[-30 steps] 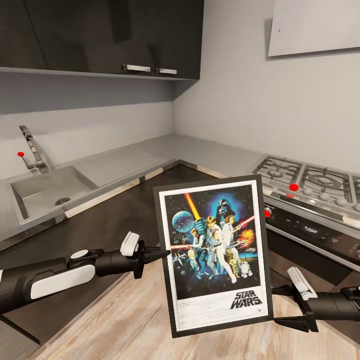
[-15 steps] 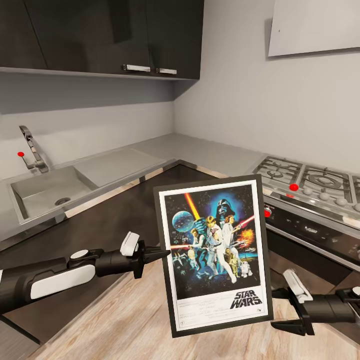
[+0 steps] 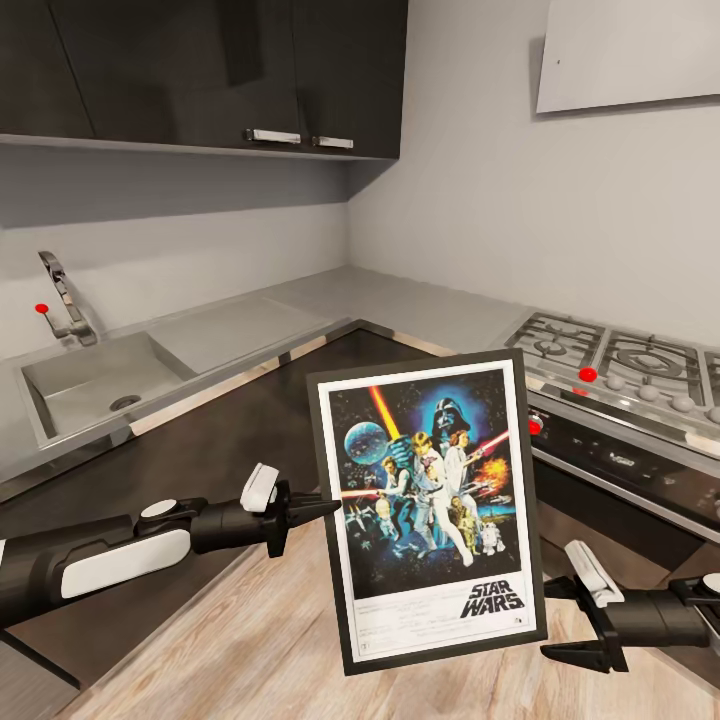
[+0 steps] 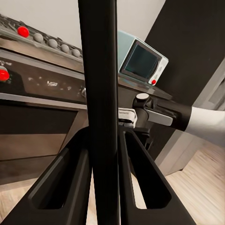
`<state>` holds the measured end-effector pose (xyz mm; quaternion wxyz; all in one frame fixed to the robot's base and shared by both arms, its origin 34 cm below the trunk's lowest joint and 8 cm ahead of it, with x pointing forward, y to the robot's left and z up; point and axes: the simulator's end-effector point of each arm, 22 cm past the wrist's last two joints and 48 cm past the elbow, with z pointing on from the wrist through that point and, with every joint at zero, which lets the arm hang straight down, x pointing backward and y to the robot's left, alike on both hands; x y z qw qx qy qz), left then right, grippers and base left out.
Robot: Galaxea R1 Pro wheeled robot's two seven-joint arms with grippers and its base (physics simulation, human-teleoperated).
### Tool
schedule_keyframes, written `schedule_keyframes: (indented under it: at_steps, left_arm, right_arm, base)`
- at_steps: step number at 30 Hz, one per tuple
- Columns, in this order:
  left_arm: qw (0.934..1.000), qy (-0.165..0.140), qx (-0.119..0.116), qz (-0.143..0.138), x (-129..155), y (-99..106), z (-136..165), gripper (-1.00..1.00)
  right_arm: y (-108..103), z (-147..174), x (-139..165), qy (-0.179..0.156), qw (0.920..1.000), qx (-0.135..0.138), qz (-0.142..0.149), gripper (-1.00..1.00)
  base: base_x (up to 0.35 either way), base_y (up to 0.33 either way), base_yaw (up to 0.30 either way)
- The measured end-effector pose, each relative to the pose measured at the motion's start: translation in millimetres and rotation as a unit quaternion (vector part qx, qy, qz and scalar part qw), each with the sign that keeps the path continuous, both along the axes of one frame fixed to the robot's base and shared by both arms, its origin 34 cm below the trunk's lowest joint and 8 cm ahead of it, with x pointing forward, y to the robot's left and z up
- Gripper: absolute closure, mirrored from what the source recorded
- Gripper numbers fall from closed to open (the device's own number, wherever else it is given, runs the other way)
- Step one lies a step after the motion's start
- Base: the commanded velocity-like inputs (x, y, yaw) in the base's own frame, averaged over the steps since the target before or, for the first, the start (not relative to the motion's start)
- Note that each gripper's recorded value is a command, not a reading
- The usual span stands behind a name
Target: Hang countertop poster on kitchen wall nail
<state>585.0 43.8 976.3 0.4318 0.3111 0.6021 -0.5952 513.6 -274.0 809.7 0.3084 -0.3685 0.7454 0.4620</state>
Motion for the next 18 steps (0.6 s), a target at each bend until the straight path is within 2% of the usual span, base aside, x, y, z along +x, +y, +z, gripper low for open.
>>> schedule_keyframes:
  at_steps: [4, 5, 11, 18]
  left_arm:
    - [1.0, 0.0, 0.0, 0.0, -0.1, 0.0, 0.0, 1.0]
    - [1.0, 0.0, 0.0, 0.0, 0.0, 0.0, -0.1, 1.0]
    - [0.9999, -0.01, -0.002, -0.009, -4.3, -0.6, 1.4, 1.0]
    - [0.9998, -0.011, -0.005, -0.017, -8.0, -0.7, 3.1, 1.0]
  right_arm:
    - [0.0, 0.0, -0.1, 0.0, 1.0, 0.0, 0.0, -1.0]
    - [0.2, 0.0, -0.2, -0.001, 1.0, 0.0, 0.001, 1.0]
    - [-0.4, -1.1, 0.3, -0.016, 0.9999, -0.004, 0.006, 1.0]
    - [-1.1, -1.9, 0.4, -0.015, 0.9999, -0.005, 0.005, 1.0]
  base:
    - [0.0, 0.0, 0.0]
    - [0.0, 0.0, 0.0]
    - [0.0, 0.0, 0.0]
    - [0.0, 0.0, 0.0]
